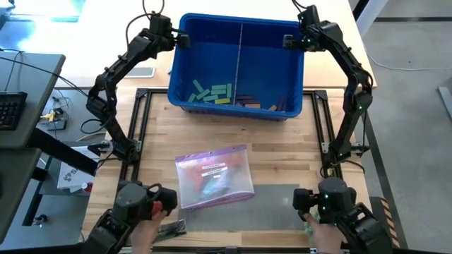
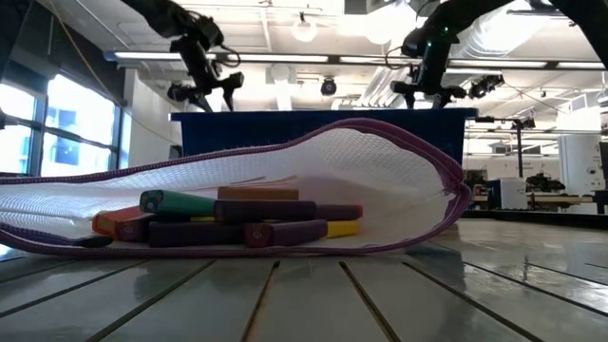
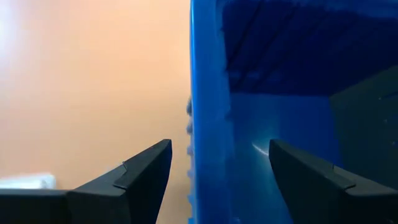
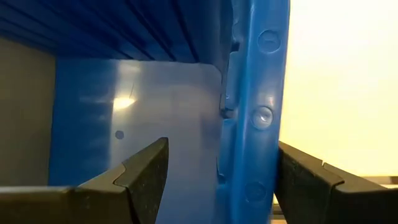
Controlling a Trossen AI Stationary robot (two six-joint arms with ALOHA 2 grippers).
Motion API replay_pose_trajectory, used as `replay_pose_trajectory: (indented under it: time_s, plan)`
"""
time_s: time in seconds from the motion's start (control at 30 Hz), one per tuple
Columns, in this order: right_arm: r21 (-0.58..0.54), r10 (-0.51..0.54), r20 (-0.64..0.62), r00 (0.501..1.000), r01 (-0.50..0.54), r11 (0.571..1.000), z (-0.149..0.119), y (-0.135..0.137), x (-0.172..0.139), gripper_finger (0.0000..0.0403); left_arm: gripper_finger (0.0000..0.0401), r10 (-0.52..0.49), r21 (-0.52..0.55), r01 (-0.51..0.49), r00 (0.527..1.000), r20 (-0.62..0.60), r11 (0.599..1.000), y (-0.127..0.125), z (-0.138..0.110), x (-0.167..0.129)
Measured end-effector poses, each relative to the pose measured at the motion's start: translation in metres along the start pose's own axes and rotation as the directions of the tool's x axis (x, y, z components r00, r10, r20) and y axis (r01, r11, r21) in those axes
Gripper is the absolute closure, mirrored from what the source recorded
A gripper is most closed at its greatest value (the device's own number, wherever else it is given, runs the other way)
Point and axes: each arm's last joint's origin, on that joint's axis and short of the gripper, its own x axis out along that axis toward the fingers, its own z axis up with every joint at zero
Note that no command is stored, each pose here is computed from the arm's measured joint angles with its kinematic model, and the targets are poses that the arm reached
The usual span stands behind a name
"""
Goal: Sort blocks
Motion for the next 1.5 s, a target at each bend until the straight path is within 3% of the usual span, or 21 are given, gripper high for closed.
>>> replay_pose_trajectory:
  time_s: [0.13,0.3,0.43,0.6,0.77,1.03,1.2,1.37,1.5]
  plan:
    - [-0.003,-0.005,0.030,1.000,0.005,1.000,0.001,0.003,-0.004,0.0162,0.0150,0.045,0.039,-0.045,0.999,0.010,0.998,0.005,0.008,-0.005]
    - [0.017,-0.018,0.049,0.999,0.017,1.000,0.004,-0.002,0.000,0.0162,0.0150,-0.008,-0.068,0.007,1.000,-0.018,0.998,0.023,0.011,0.007]
    - [-0.003,-0.026,0.053,0.998,0.027,1.000,0.004,-0.002,0.000,0.0162,0.0150,-0.035,-0.081,0.032,0.999,-0.033,0.996,0.028,0.011,0.013]
    - [-0.022,-0.038,0.049,0.998,0.039,0.999,0.004,-0.002,0.001,0.0162,0.0150,-0.035,-0.067,0.036,0.999,0.016,0.997,0.025,0.014,0.016]
    - [-0.051,-0.041,0.040,0.998,0.043,0.998,0.003,-0.002,0.001,0.0162,0.0150,-0.110,-0.058,0.109,0.994,-0.022,0.992,0.026,0.008,0.038]
    - [-0.108,-0.025,0.016,1.000,0.027,0.994,0.001,-0.002,0.001,0.0162,0.0150,-0.113,-0.034,0.114,0.993,0.013,0.993,0.021,0.003,0.059]
    - [-0.104,0.000,-0.051,0.999,-0.006,0.995,-0.002,-0.002,0.017,0.0162,0.0157,-0.166,-0.045,0.166,0.986,-0.001,0.985,0.014,0.000,0.064]
    - [-0.083,0.006,-0.080,0.997,-0.013,0.997,-0.004,0.001,0.030,0.0169,0.0195,-0.165,-0.035,0.164,0.986,-0.039,0.986,0.011,-0.005,0.064]
    - [-0.073,-0.007,-0.069,0.998,0.002,0.997,-0.002,0.000,0.032,0.0205,0.0273,-0.186,-0.059,0.183,0.982,-0.041,0.981,0.013,-0.002,0.058]
